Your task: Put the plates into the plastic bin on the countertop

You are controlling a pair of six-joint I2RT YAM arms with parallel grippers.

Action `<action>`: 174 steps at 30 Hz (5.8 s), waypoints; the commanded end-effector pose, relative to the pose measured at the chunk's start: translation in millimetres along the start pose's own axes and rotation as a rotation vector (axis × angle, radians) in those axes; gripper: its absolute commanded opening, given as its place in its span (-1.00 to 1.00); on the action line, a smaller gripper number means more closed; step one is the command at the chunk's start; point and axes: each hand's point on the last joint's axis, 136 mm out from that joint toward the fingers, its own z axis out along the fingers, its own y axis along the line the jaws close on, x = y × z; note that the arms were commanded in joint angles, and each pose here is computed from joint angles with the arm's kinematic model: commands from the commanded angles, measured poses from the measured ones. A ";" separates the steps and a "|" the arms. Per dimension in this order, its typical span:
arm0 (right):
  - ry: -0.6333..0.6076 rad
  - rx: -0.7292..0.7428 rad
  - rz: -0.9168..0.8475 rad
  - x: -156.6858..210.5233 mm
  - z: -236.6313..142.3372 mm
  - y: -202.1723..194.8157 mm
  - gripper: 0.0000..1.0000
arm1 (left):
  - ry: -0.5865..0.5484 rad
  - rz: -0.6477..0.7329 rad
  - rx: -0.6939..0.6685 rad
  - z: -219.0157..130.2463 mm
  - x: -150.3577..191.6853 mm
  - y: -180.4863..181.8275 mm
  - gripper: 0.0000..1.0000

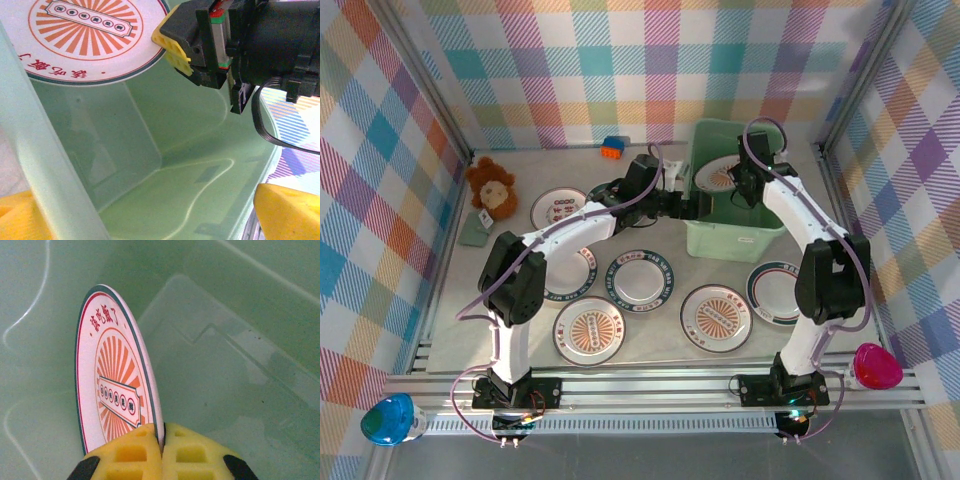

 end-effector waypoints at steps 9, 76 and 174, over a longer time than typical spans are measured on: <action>-0.004 0.002 0.093 15.5 28.7 -3.8 -1.00 | -0.129 0.081 -0.109 -74.4 -34.6 3.2 0.97; -0.056 -0.452 -0.794 20.2 -208.5 -39.2 0.90 | -0.139 -0.291 -0.520 -143.3 -20.8 128.7 0.92; -0.020 -0.427 -0.664 42.2 -217.1 -109.7 0.10 | -0.304 -0.507 -0.190 -9.6 -81.2 214.7 -0.93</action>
